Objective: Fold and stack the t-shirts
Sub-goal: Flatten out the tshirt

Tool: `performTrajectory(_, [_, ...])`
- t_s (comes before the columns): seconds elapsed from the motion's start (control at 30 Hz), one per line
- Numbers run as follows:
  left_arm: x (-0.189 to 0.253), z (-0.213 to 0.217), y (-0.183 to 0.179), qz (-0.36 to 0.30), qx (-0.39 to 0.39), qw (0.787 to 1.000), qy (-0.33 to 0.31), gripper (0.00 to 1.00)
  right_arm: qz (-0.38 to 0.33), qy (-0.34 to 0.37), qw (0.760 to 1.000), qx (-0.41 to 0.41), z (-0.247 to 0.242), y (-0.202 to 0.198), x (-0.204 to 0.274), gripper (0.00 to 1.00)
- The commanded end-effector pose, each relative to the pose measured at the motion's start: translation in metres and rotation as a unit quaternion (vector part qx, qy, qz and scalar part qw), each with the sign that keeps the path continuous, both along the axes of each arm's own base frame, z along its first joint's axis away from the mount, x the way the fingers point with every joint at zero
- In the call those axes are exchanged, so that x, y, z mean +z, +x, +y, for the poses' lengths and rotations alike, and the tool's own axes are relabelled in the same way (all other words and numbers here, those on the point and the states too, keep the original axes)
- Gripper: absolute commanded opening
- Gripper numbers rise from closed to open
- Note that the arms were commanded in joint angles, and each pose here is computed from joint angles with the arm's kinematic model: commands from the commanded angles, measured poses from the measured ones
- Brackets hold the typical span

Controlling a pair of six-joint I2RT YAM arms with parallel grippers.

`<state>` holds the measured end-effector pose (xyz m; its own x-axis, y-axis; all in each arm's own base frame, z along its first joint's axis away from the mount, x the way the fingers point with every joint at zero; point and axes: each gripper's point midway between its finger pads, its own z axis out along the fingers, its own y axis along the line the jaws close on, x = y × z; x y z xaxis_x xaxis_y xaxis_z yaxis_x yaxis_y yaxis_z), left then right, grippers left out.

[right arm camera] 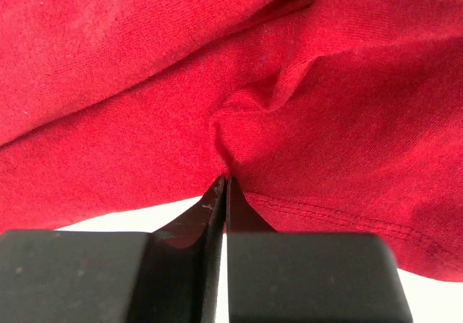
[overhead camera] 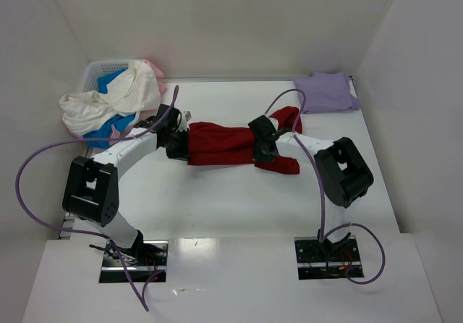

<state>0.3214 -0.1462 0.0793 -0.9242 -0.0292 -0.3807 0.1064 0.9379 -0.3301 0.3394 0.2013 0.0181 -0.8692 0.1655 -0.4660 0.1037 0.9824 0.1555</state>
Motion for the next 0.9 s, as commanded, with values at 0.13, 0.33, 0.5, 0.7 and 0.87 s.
performTrajectory(0.13, [0.022, 0.002, 0.006, -0.028, -0.003, 1.0, 0.006, 0.0, -0.046, 0.004, 0.999, -0.011, 0.005, 0.018, 0.034, 0.0])
performTrajectory(0.33, [0.091, 0.037, 0.033, -0.114, 0.04, 0.992, 0.018, 0.0, -0.169, 0.049, 0.983, -0.045, -0.019, 0.061, 0.158, 0.0])
performTrajectory(0.5, [0.157, 0.071, 0.055, -0.194, 0.066, 0.978, 0.046, 0.0, -0.278, 0.056, 0.957, -0.064, -0.058, 0.085, 0.272, 0.0])
performTrajectory(0.7, [0.245, 0.118, 0.076, -0.294, 0.127, 0.943, 0.089, 0.0, -0.4, 0.063, 0.908, -0.104, -0.103, 0.092, 0.395, 0.0])
performTrajectory(0.87, [0.315, 0.151, 0.079, -0.37, 0.178, 0.904, 0.119, 0.0, -0.472, 0.068, 0.87, -0.125, -0.133, 0.077, 0.467, 0.0])
